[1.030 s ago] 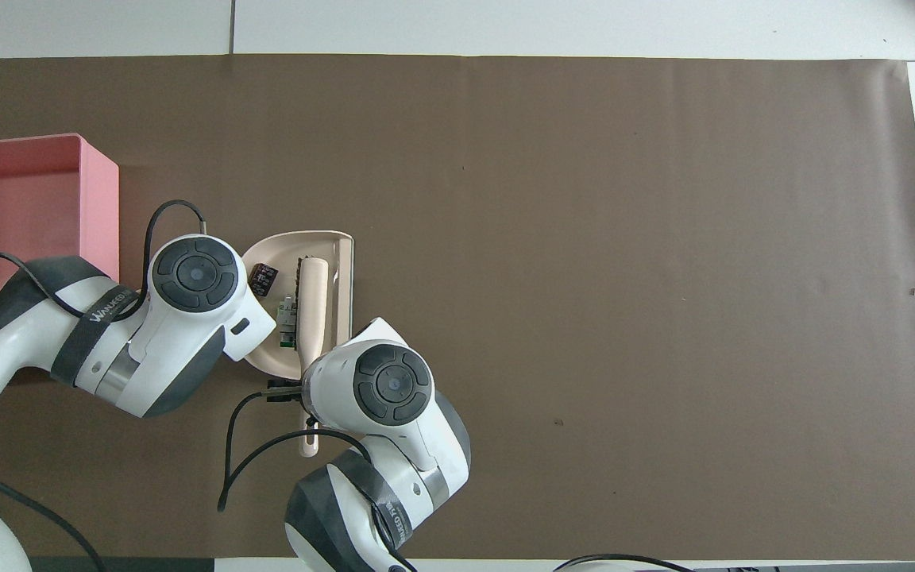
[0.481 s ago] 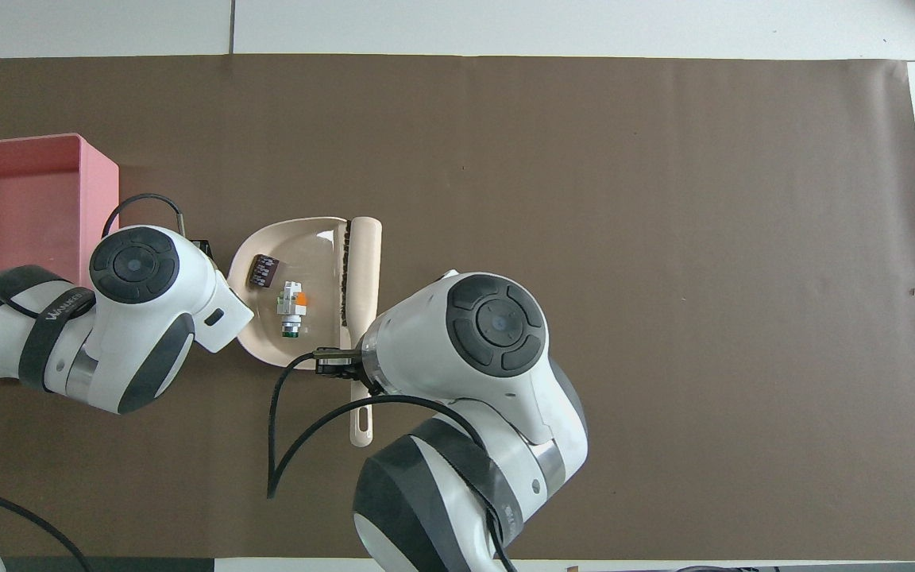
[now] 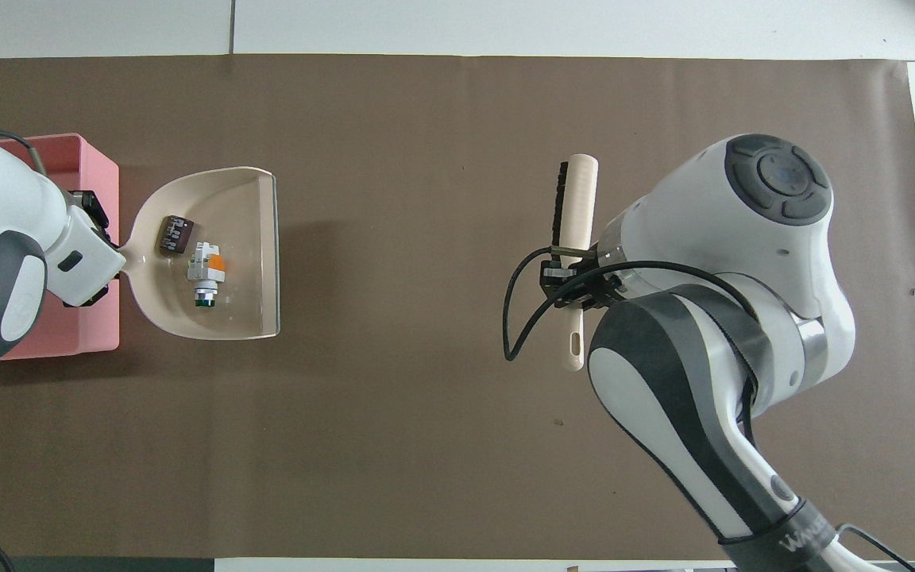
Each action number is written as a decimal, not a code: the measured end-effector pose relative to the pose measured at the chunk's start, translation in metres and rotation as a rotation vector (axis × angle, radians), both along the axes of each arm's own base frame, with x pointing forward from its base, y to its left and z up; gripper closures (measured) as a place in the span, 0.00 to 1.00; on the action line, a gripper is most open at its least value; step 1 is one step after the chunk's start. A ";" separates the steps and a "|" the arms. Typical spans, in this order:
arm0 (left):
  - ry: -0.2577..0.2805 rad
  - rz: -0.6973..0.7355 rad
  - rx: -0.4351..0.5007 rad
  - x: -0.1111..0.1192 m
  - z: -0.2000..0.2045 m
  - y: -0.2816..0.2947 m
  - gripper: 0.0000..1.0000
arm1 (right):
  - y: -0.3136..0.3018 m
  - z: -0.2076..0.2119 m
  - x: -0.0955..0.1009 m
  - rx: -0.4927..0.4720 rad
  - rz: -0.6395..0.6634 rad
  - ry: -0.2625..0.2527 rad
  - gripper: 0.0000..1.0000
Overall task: Clean e-waste and dump in bin
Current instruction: 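Lift the dustpan over the pink bin while the right gripper withdraws the brush, then tip the dustpan with the left gripper to dump parts into the bin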
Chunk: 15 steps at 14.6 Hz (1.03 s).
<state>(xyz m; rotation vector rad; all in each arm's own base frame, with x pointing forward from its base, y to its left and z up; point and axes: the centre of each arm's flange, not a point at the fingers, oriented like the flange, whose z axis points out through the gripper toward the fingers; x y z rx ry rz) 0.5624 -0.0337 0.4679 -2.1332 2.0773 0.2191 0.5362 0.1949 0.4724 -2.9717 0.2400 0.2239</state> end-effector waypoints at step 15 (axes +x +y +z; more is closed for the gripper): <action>-0.097 -0.046 0.201 0.004 0.035 0.251 0.67 | -0.284 -0.123 -0.057 -0.124 0.175 0.006 0.74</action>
